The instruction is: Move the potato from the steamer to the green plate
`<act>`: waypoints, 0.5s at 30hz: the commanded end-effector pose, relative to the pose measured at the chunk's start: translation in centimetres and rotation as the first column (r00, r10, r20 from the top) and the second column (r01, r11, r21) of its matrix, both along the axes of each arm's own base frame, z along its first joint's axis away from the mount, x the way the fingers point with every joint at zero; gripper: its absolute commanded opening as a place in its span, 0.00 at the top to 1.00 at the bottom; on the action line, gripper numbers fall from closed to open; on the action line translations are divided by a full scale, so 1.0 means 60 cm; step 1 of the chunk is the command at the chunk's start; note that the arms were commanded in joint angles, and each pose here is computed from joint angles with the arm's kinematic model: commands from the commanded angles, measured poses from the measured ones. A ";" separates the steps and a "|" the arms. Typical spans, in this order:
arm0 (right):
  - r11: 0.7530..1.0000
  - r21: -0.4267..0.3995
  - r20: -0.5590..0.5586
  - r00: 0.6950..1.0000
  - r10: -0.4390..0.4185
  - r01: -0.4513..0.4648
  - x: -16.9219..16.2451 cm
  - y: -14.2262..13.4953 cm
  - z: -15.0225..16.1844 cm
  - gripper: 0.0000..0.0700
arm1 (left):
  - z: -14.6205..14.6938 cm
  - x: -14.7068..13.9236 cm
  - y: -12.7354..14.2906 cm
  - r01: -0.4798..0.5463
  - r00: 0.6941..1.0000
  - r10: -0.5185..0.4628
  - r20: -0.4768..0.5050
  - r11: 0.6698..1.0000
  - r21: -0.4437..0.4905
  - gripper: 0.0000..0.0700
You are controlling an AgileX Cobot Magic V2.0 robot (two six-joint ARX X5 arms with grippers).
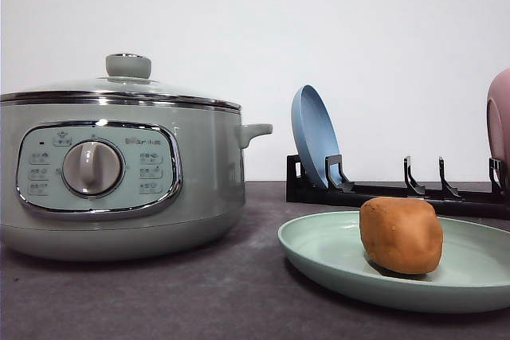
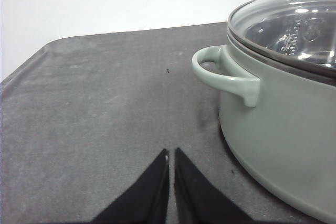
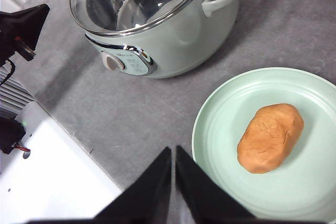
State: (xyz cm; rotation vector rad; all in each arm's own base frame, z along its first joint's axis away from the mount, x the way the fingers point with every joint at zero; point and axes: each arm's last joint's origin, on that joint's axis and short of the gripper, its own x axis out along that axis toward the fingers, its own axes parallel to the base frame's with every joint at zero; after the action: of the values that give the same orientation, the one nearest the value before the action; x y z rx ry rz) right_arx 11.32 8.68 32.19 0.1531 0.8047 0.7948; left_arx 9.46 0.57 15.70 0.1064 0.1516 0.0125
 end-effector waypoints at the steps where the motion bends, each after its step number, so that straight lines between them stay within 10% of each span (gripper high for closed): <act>1: 1.000 0.006 0.022 1.000 0.015 -0.016 0.001 0.003 0.007 1.00 | -0.013 0.001 0.001 -0.005 1.000 0.005 -0.027 1.000 -0.008 0.99; 15: 1.000 0.006 0.023 1.000 0.015 -0.015 0.001 0.003 0.007 1.00 | -0.013 0.001 0.001 -0.005 1.000 0.005 -0.027 1.000 -0.008 0.99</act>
State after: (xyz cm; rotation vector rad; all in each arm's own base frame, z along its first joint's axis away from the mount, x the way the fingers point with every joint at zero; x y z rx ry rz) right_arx 11.32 8.68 32.19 0.1528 0.8045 0.7949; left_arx 9.46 0.57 15.70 0.1056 0.1516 0.0126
